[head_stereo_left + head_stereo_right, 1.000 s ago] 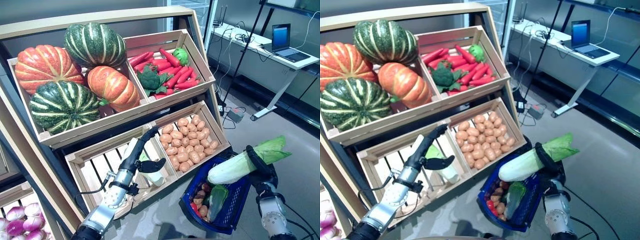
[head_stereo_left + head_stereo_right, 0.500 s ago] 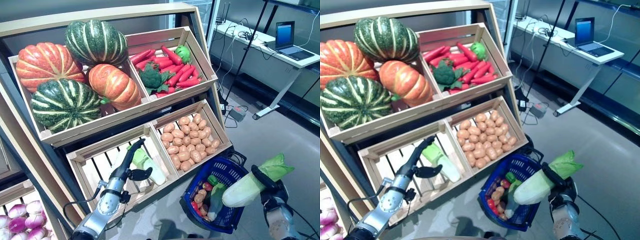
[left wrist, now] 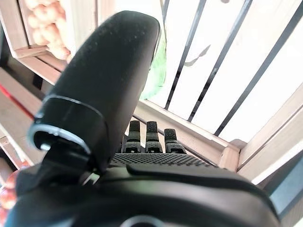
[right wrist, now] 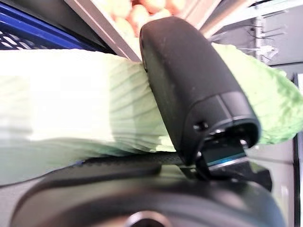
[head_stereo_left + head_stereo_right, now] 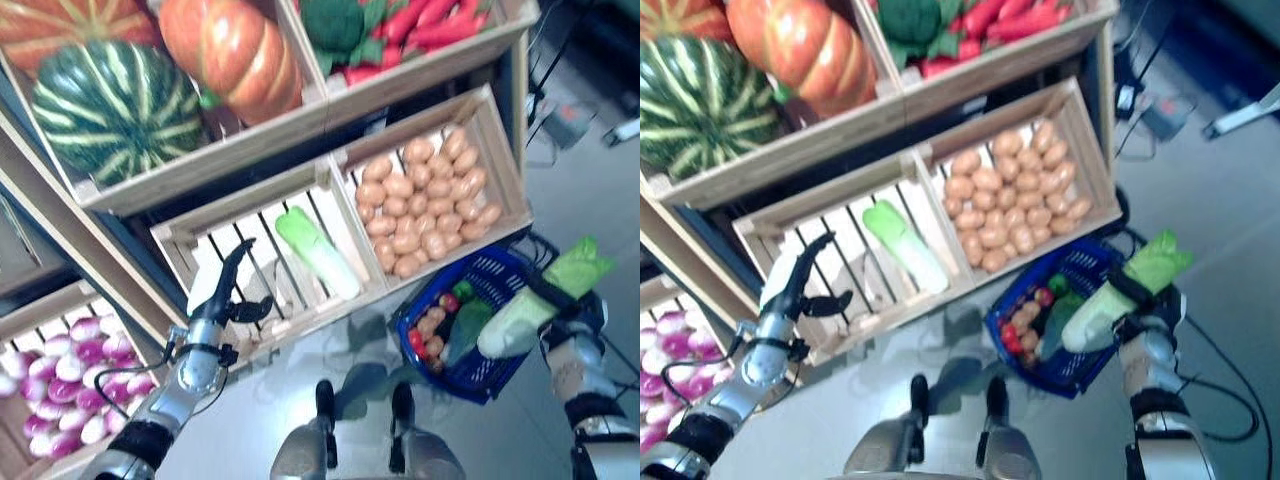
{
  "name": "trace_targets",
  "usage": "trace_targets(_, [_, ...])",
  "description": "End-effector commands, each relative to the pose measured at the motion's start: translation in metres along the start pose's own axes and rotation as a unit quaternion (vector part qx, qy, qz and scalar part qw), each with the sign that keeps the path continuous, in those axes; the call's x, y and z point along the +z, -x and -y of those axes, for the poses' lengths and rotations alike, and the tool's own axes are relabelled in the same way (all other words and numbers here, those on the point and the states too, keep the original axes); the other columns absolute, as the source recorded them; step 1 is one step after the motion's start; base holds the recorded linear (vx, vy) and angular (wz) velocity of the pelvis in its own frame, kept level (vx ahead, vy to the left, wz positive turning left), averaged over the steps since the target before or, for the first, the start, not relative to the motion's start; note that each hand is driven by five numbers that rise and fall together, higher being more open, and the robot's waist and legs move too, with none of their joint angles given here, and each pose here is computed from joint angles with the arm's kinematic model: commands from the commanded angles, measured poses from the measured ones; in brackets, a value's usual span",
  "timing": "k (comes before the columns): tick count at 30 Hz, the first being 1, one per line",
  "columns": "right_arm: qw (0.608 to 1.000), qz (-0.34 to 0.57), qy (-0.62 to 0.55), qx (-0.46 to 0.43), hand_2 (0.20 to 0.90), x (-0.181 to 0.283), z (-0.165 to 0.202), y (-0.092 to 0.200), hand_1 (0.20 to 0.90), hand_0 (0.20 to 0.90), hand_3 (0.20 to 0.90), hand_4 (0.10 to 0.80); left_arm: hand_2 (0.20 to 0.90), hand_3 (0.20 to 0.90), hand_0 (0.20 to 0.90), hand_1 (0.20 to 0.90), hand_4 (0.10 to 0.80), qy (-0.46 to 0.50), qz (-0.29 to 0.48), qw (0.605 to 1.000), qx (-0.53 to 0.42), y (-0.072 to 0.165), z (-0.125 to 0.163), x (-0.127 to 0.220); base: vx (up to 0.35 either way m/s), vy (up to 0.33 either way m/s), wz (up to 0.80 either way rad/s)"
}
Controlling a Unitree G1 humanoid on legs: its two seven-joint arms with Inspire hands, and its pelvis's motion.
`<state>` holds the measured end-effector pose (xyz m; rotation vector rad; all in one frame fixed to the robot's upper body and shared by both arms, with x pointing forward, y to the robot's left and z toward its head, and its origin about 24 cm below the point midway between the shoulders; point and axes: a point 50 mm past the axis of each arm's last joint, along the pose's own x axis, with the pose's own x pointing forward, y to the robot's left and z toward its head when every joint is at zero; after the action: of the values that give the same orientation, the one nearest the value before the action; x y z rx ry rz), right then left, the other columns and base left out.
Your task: Put vegetables into the basket
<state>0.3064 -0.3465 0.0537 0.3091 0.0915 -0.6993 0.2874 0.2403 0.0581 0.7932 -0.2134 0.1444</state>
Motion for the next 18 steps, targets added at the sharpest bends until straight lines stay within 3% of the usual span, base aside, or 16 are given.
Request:
trace_targets(1, [0.992, 0.121, -0.016, -0.032, 0.300, 0.066, 0.015, -0.011, 0.300, 0.300, 0.300, 0.400, 0.900, 0.900, 0.900, 0.900, 0.800, -0.009, 0.107, 0.989, 0.103, -0.030, -0.038, 0.037, -0.135, -0.009, 0.09])
trace_targets(11, [0.990, 0.128, -0.064, -0.015, 0.300, 0.083, 0.010, -0.015, 0.300, 0.300, 0.300, 0.400, 0.900, 0.900, 0.900, 0.900, 0.800, -0.014, 0.177, 0.975, 0.131, -0.034, -0.049, 0.065, -0.069, -0.007, 0.06])
trace_targets(12, [0.990, 0.127, -0.062, -0.003, 0.446, 0.085, 0.005, -0.016, 0.446, 0.446, 0.446, 0.497, 0.900, 0.900, 0.900, 0.900, 0.800, -0.011, 0.186, 0.973, 0.134, -0.035, -0.051, 0.069, -0.059, 0.014, 0.02])
trace_targets(13, [0.991, 0.125, -0.057, 0.006, 0.900, 0.086, 0.000, -0.016, 0.900, 0.900, 0.900, 0.800, 0.900, 0.900, 0.900, 0.900, 0.800, -0.010, 0.192, 0.972, 0.137, -0.035, -0.052, 0.072, -0.055, 0.015, 0.01])
trace_targets(18, [0.991, 0.124, -0.049, 0.026, 0.900, 0.095, -0.011, -0.019, 0.900, 0.900, 0.900, 0.800, 0.900, 0.900, 0.900, 0.900, 0.800, -0.005, 0.206, 0.968, 0.143, -0.043, -0.058, 0.080, -0.007, 0.003, 0.00])
